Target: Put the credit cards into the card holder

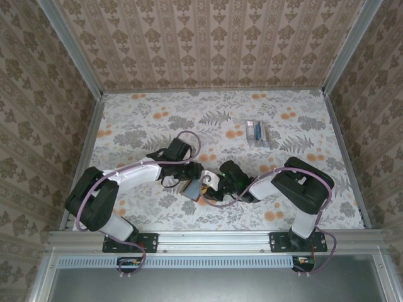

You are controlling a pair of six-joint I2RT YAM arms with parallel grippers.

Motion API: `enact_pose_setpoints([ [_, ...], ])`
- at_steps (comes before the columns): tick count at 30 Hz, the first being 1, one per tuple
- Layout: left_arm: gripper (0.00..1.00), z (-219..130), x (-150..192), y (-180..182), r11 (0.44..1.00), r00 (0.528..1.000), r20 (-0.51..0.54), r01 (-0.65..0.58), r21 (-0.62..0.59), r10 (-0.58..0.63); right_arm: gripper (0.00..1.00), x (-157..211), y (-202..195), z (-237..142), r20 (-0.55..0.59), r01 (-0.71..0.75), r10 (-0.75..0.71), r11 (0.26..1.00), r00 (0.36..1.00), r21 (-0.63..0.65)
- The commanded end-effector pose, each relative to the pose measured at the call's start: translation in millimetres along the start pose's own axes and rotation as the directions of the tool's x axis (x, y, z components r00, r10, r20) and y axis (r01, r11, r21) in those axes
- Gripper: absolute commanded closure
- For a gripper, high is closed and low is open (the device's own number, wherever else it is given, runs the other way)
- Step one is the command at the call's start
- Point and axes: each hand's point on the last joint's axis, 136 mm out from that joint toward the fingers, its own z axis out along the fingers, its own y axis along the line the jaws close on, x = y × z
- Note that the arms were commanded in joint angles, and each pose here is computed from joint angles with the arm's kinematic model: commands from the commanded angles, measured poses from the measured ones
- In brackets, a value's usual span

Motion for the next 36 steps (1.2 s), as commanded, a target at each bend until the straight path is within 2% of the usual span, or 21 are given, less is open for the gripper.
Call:
enact_pose_setpoints([
  [1,0.54,7,18,0,0.998,0.996,-0.066,0.057,-0.034,-0.059,0.72,-6,-5,-7,0.058,0.000,-0.002,1.000,0.998,0.024],
  [7,0.56,21,23,8,0.995,0.993,-0.073,0.087,-0.042,-0.090,0.69,-5,7,-19,0.080,0.026,-0.025,1.000,0.996,-0.003],
  [14,0.55,34,25,-1,0.994,0.990,-0.094,0.105,0.002,-0.104,0.67,-2,0,-33,0.073,-0.012,0.006,0.997,0.997,0.074],
  [25,0.46,3,15,-22,0.993,0.993,-0.041,0.111,0.048,-0.109,0.54,0,-1,-69,0.102,-0.134,0.118,0.977,0.988,0.164],
  [30,0.46,-2,20,-30,0.990,0.993,-0.067,0.103,0.094,-0.097,0.53,-9,3,-91,0.153,-0.249,0.224,0.953,0.962,0.170],
  [33,0.47,5,26,-35,0.985,0.990,-0.101,0.107,0.132,-0.094,0.47,-6,-10,-107,0.166,-0.410,0.378,0.876,0.911,0.255],
  [36,0.48,11,30,-45,0.975,0.987,-0.125,0.123,0.188,-0.100,0.45,1,-22,-123,0.199,-0.619,0.588,0.716,0.784,0.323],
])
